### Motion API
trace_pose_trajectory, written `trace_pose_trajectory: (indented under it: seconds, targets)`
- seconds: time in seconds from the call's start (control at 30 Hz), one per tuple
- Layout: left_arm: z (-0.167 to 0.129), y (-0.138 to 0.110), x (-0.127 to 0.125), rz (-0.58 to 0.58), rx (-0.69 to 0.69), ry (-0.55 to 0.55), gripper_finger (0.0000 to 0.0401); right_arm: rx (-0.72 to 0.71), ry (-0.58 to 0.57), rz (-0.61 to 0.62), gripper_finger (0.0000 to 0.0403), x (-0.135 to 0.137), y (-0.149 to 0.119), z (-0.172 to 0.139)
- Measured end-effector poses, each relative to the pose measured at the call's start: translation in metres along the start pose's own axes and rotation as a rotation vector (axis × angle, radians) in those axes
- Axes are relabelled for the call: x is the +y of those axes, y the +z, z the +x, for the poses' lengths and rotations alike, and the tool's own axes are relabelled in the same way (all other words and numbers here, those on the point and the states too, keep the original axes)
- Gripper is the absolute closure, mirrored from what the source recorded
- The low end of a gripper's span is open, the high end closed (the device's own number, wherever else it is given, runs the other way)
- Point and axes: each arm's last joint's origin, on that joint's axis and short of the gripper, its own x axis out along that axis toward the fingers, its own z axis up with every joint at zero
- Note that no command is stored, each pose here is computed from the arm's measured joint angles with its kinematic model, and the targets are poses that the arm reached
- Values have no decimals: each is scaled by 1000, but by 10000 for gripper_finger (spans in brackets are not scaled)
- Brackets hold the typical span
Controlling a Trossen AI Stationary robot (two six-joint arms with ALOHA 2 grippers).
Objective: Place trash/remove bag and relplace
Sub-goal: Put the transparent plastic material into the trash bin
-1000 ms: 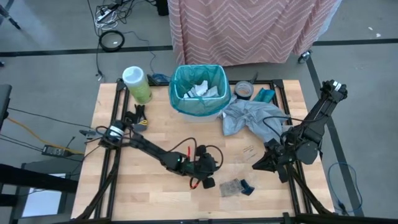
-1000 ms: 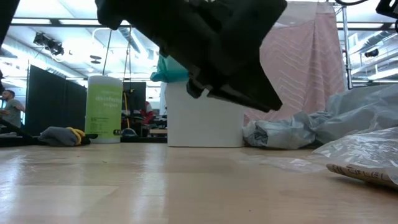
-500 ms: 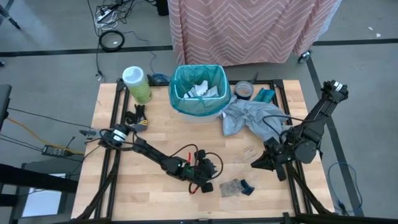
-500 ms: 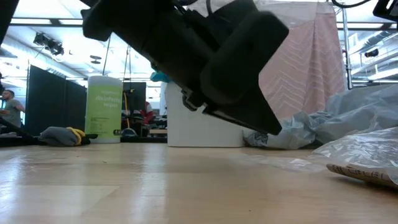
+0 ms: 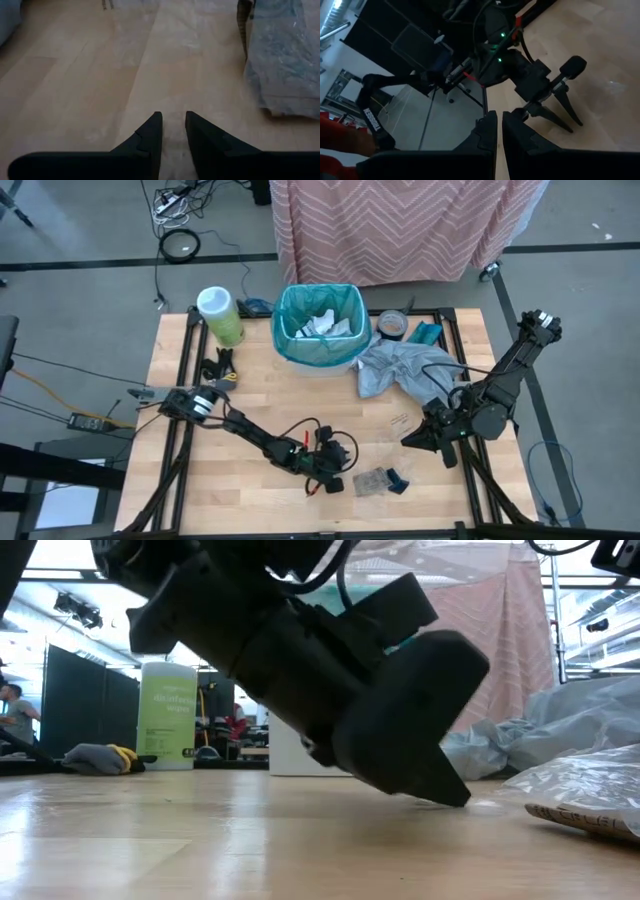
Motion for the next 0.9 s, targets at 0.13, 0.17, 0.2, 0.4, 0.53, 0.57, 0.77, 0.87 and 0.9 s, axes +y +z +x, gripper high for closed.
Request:
trace_pose_trajectory:
  seconds: [0.13, 0.17, 0.2, 0.4, 0.53, 0.57, 0.77, 0.87, 0.9]
  targets:
    - [6, -6, -2, -32, -14, 2, 304, -2, 1, 1, 383, 0, 0, 0]
    - [7, -7, -2, -40, -14, -2, 306, -3, 2, 2, 383, 0, 0, 0]
    - [8, -7, -2, -56, -14, -5, 310, -3, 3, 2, 383, 0, 0, 0]
    - [8, -9, -2, -77, 22, -40, 390, -6, 2, 3, 383, 0, 1, 0]
    - [6, -3, 2, -131, 29, -48, 397, -14, -6, 2, 383, -1, 2, 1]
    - [4, -1, 4, -140, 34, -47, 397, -17, -9, 1, 383, -1, 3, 2]
    - [-13, 37, 21, -208, -42, -8, 399, -35, -20, -23, 383, -3, 6, 4]
    - [-27, 69, 32, -246, -116, -10, 399, -48, -20, -39, 383, -3, 8, 5]
    - [-32, 78, 36, -244, -139, -12, 399, -51, -22, -44, 383, -3, 8, 5]
